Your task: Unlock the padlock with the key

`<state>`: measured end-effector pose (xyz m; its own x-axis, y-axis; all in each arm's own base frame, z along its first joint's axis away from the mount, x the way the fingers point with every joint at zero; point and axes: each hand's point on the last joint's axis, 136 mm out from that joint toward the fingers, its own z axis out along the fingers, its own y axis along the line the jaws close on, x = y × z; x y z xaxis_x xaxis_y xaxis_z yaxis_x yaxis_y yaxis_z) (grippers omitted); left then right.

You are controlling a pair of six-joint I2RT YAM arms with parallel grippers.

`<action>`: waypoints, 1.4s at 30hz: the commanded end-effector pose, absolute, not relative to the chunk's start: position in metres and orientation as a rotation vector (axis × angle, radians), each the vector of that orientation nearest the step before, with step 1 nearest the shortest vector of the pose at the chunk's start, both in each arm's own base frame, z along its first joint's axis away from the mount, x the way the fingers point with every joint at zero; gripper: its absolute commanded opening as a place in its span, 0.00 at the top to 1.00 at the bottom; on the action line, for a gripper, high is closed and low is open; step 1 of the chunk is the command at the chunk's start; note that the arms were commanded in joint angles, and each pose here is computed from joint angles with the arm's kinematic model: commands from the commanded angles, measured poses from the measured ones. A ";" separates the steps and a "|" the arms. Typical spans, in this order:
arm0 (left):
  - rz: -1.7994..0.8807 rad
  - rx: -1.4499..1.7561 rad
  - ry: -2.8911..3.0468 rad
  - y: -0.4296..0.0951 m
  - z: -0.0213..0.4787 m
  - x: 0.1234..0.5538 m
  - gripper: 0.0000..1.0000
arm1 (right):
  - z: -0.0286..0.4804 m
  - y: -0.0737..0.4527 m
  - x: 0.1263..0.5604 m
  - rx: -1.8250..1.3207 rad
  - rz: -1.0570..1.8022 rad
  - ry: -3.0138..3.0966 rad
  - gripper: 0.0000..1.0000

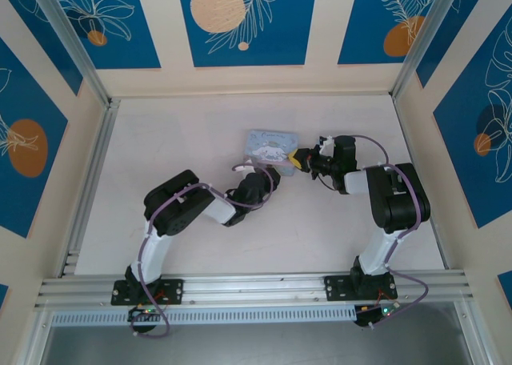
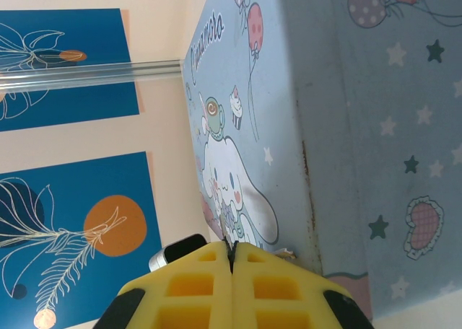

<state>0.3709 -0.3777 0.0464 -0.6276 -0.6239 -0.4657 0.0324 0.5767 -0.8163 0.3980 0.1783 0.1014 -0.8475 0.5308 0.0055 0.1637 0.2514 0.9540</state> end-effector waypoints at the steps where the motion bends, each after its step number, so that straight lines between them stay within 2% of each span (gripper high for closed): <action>1: -0.936 -0.458 2.143 -0.366 0.010 0.360 0.72 | 0.081 0.180 0.394 0.700 1.613 2.270 1.00; 6: -0.927 -0.456 2.153 -0.366 0.008 0.361 0.80 | 0.081 0.180 0.394 0.700 1.615 2.269 1.00; 12: -0.946 -0.451 2.151 -0.363 0.016 0.359 1.00 | 0.102 0.179 0.399 0.661 1.643 2.238 1.00; 18: -0.973 -0.431 2.195 -0.356 0.030 0.346 1.00 | 0.147 0.178 0.390 0.564 1.649 2.196 1.00; 24: -0.983 -0.452 2.257 -0.333 0.038 0.326 1.00 | 0.170 0.180 0.344 0.472 1.619 2.214 1.00; 33: -1.017 -0.426 2.351 -0.301 0.050 0.293 1.00 | 0.162 0.189 0.258 0.455 1.580 2.248 1.00; 42: -1.229 -0.335 2.381 -0.314 0.082 0.276 1.00 | 0.130 0.208 0.215 0.496 1.549 2.314 1.00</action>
